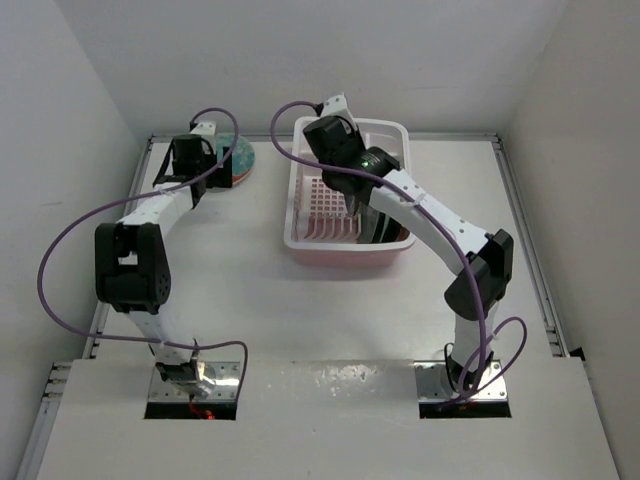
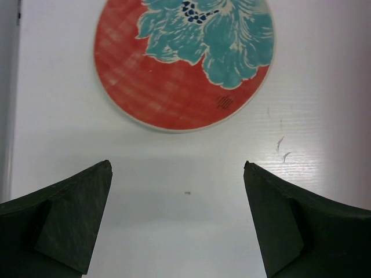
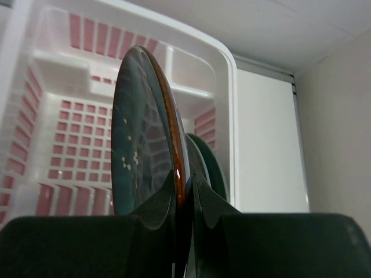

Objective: Load the plates into the dish rack

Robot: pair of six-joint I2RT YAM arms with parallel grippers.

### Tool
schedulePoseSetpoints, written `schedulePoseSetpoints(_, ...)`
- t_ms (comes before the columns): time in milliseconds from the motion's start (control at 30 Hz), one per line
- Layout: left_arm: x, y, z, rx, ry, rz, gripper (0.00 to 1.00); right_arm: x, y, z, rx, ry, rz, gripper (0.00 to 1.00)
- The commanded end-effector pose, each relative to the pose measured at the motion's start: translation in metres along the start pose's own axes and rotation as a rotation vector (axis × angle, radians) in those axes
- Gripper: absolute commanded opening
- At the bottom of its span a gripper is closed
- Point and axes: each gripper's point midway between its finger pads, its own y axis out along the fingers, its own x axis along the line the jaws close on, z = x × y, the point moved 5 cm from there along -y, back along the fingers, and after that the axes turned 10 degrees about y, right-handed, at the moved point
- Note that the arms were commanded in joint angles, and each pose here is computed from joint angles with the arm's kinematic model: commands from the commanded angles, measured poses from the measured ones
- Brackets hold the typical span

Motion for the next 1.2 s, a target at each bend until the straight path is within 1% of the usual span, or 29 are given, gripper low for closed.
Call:
schedulePoseSetpoints(0,0.0,0.007,-0.033,-0.086,-0.016,0.035,1.0,-0.021,-0.004,-0.012,-0.062,0.078,0.152,0.0)
schedulePoseSetpoints(67,0.002,0.013,-0.034,-0.09,-0.011,0.048,1.0,-0.021,-0.002,-0.003,-0.056,0.05,0.179,0.0)
schedulePoseSetpoints(167,0.006,0.02,-0.031,-0.095,-0.018,0.06,1.0,-0.015,0.001,0.005,-0.053,0.063,0.165,0.0)
schedulePoseSetpoints(367,0.005,0.025,-0.028,-0.093,-0.03,0.089,1.0,-0.011,0.013,0.041,0.009,0.076,0.208,0.0)
schedulePoseSetpoints(500,0.004,0.025,-0.03,-0.104,-0.03,0.097,1.0,-0.001,0.02,0.052,0.047,0.088,0.188,0.0)
schedulePoseSetpoints(567,0.004,0.025,-0.03,-0.105,-0.02,0.097,1.0,0.003,0.023,0.057,0.066,0.056,0.192,0.0)
schedulePoseSetpoints(767,0.004,0.025,-0.029,-0.096,-0.02,0.099,1.0,0.003,0.028,0.082,0.118,0.027,0.199,0.0)
schedulePoseSetpoints(800,0.004,0.025,-0.029,-0.096,-0.02,0.099,1.0,0.0,0.03,0.084,0.125,0.061,0.211,0.0)
schedulePoseSetpoints(900,0.004,0.027,-0.029,-0.096,-0.02,0.099,1.0,-0.004,0.029,0.093,0.162,0.056,0.223,0.0)
schedulePoseSetpoints(1000,0.006,0.026,-0.037,-0.114,-0.02,0.094,1.0,-0.008,0.026,0.092,0.172,0.059,0.23,0.05)
schedulePoseSetpoints(1033,0.006,0.026,-0.035,-0.105,-0.02,0.097,1.0,-0.008,0.024,0.09,0.17,0.062,0.224,0.15)
schedulePoseSetpoints(1133,0.005,0.028,-0.036,-0.107,-0.02,0.106,1.0,-0.009,0.022,0.083,0.159,0.069,0.216,0.3)
schedulePoseSetpoints(1167,0.005,0.028,-0.036,-0.107,-0.02,0.106,1.0,-0.009,0.021,0.08,0.147,0.075,0.217,0.38)
